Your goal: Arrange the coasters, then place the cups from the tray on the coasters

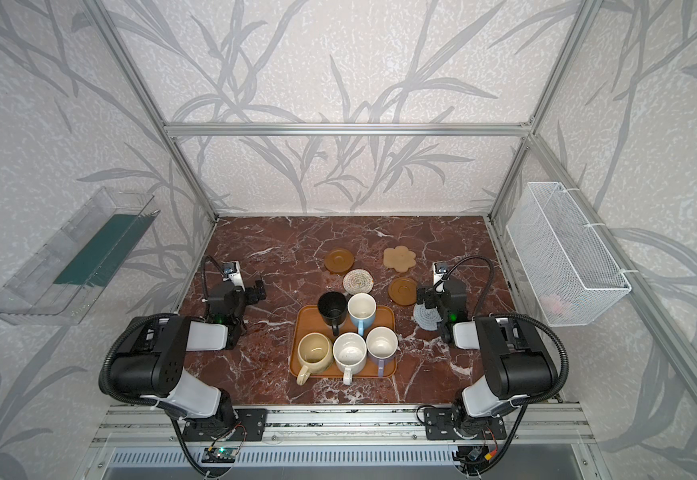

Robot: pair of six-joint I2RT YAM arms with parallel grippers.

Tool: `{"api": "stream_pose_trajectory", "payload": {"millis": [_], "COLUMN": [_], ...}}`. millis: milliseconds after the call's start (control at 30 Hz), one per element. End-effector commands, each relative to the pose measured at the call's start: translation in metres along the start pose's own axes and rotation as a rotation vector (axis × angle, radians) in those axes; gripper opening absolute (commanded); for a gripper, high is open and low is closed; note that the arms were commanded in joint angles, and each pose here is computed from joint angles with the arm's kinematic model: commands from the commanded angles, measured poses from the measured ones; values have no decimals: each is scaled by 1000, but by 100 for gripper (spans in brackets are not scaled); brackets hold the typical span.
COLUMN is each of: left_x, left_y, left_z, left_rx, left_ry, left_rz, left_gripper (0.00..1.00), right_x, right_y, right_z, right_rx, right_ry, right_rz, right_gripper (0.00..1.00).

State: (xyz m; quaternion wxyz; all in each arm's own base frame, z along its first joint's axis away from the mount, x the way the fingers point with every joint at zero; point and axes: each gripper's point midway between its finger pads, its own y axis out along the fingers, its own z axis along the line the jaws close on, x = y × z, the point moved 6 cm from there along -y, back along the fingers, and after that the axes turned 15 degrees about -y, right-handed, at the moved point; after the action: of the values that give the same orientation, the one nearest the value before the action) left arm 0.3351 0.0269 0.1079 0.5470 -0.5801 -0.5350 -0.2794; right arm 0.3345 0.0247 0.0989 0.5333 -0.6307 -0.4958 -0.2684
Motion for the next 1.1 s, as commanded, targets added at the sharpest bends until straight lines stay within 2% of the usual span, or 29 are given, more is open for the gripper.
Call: {"api": "stream_pose_trajectory", "payload": {"millis": [0,467,600,833,967,1067], "left_x": [6,7,11,40,68,93], "left_y": [3,3,-2,-23,-40,-52], "left_z": [-1,-2,-6,-13,-20,-36], "left_rx": [4,-5,-33,-25,-30,-114], "left_ry": [12,10,25,25,-52,-120], "left_rz": [-20,-23,-29,-48,-68,-64], "left_gripper": [99,99,99,99,99,99], "right_x": [13,16,28,46,62,71], "right_y": [1,-1,-7,-29,-44,-51], "right_z": [-5,-7,-4,-11,-15,-13], "right_rx": [-21,-39,17,24,47,102], "right_ry": [-5,11,-20,18,119,174], "right_rz": [-39,-42,-61,-22,27,74], "right_gripper": [99,99,99,99,99,99]}}
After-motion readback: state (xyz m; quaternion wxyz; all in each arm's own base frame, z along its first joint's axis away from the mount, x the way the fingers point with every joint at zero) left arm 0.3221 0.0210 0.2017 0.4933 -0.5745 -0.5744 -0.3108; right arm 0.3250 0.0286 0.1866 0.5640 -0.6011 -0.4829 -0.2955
